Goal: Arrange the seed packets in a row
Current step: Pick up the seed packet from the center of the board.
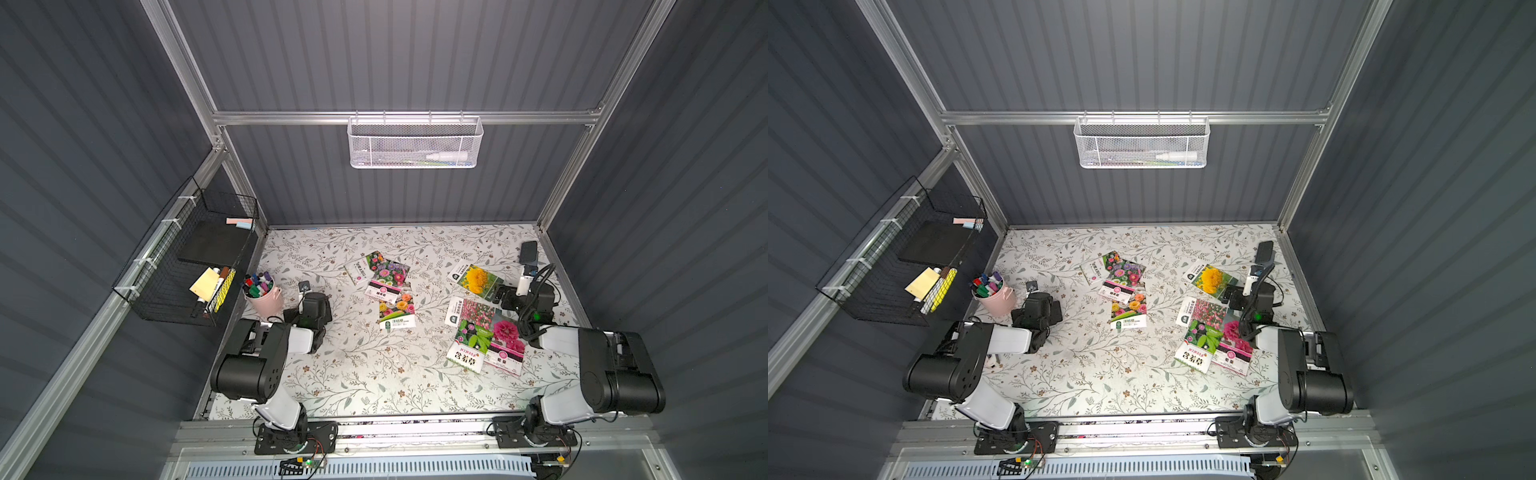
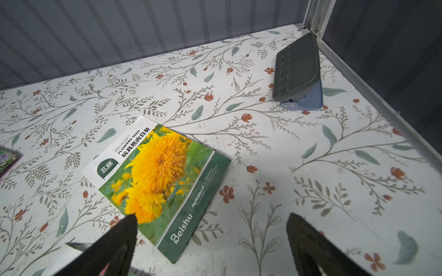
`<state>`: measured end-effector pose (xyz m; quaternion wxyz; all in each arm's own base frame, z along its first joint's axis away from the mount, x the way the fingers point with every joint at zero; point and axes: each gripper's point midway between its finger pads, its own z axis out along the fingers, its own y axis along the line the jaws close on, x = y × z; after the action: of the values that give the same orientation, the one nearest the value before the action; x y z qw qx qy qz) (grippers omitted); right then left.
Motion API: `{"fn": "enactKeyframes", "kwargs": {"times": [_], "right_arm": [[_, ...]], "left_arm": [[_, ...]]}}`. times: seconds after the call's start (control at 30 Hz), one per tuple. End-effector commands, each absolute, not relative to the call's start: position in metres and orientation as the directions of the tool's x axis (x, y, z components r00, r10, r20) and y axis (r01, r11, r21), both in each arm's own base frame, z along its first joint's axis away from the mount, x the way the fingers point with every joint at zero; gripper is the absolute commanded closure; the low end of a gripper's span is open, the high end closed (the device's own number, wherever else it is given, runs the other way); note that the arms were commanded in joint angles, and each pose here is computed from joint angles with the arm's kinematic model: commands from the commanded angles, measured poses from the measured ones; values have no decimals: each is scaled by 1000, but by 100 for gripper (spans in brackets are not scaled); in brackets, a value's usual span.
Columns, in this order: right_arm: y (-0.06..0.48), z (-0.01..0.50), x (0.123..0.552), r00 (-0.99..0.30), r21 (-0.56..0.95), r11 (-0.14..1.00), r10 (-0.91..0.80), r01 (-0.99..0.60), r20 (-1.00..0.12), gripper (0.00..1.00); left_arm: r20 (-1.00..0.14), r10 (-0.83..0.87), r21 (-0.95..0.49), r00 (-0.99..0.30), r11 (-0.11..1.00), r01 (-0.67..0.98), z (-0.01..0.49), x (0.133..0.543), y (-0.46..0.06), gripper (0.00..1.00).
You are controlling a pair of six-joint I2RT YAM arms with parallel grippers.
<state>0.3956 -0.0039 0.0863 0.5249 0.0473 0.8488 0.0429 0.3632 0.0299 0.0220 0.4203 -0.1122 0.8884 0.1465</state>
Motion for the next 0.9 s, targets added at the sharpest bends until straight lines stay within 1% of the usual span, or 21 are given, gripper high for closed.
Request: {"fn": "enactKeyframes", "kwargs": {"times": [0.0,0.03,0.07,0.1,0.13,0.17,0.2,0.23,0.33,0.4,0.47,0.53,0.63,0.67,0.73,0.8,0.87], "right_arm": [[-1,118,410,-433,89,996,76,-9,-898,1],[2,125,409,-492,108,994,91,-6,-866,1],[1,130,407,-533,143,989,140,36,-834,1],[-2,138,407,-555,207,973,229,104,-800,1],[5,146,409,-565,276,955,287,107,-773,1],[16,150,411,-589,321,944,304,78,-749,1],[26,155,411,-621,366,928,327,70,-712,1],[37,158,410,-655,400,915,337,56,-677,1],[70,168,402,-687,468,882,313,-44,-655,1],[98,178,394,-694,543,823,294,-166,-657,1],[117,187,387,-704,605,768,310,-211,-639,1],[128,193,385,-706,631,754,346,-183,-618,1],[152,209,380,-703,647,734,349,-207,-620,1],[159,214,381,-700,663,718,361,-213,-616,1],[179,224,385,-711,718,651,382,-246,-590,1],[198,222,387,-755,737,630,353,-245,-553,1],[223,215,388,-782,704,656,274,-274,-560,1]], "left_arm": [[-399,-6,334,-917,930,-152,-51,271,39,0],[-355,27,320,-934,943,-94,-45,272,31,0],[-312,54,310,-948,949,-48,-36,274,24,1],[-262,72,299,-962,954,-10,-26,275,18,1],[-232,63,280,-971,960,-5,-16,278,14,0],[-219,43,248,-975,969,-14,-10,280,9,0],[-228,37,232,-973,973,-18,-2,286,5,1],[-232,34,187,-972,982,-10,3,289,-3,1],[-255,9,75,-967,997,-10,18,305,-24,1],[-283,-3,-7,-959,1000,-1,29,318,-41,1],[-332,-28,-63,-943,998,-8,43,336,-54,0],[-375,-60,-114,-925,993,-18,61,356,-69,1],[-419,-60,-175,-906,985,15,85,380,-93,1],[-432,-64,-191,-900,981,22,90,387,-99,1],[-452,-91,-245,-887,969,25,99,401,-112,1],[-459,-125,-300,-879,954,21,104,414,-123,1],[-458,-158,-346,-875,938,11,103,424,-132,1]]}}
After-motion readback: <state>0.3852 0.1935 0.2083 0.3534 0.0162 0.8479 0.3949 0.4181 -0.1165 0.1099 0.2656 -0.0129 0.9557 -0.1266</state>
